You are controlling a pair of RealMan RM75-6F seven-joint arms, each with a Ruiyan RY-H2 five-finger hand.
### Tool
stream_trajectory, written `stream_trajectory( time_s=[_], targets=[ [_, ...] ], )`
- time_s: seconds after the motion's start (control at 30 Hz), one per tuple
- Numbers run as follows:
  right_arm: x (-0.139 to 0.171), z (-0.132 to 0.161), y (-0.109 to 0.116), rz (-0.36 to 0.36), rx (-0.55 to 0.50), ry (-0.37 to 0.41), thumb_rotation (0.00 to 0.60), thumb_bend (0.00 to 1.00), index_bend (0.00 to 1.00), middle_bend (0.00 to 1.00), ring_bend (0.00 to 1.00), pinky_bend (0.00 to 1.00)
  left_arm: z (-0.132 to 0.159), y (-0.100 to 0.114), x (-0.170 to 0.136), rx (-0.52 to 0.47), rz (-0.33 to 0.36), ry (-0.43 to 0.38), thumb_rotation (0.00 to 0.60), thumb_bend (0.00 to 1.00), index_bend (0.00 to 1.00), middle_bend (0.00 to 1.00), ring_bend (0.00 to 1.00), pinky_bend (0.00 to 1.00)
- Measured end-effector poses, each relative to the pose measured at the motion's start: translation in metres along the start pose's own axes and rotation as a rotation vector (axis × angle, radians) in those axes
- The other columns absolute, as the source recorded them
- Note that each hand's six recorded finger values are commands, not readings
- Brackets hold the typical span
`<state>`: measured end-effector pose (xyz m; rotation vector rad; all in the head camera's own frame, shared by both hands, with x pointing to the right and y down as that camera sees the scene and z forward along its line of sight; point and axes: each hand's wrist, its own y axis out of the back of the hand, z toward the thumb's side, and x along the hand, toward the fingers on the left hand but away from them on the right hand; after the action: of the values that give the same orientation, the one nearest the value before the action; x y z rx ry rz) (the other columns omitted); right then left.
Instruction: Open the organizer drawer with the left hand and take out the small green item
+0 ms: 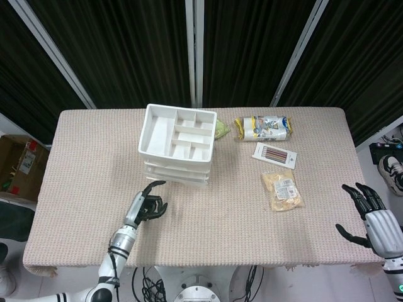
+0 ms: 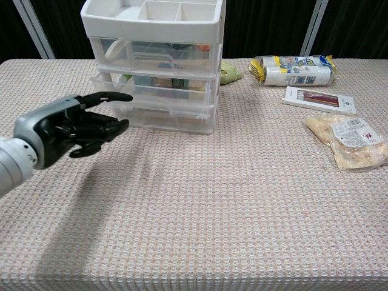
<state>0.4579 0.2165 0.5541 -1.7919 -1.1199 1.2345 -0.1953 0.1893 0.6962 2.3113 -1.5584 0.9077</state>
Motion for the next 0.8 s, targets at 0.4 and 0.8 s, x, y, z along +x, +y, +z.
stream_trajectory(
  time_s=[0.4, 0.8],
  targets=[
    [0.001, -0.006, -0.001, 0.001, -0.005, -0.011, 0.600, 0.18, 0.00, 0.14, 0.00, 0.06, 0.050, 0.035, 0.007, 0.564, 0.080, -0.199, 0.600, 0.37, 0.24, 0.75, 0.89, 1.00],
    [0.003, -0.011, 0.000, 0.003, -0.009, -0.023, 0.600, 0.18, 0.00, 0.14, 0.00, 0.06, 0.046, 0.021, 0.030, 0.822, -0.023, -0.169, 0.600, 0.37, 0.34, 0.77, 0.90, 1.00]
  ],
)
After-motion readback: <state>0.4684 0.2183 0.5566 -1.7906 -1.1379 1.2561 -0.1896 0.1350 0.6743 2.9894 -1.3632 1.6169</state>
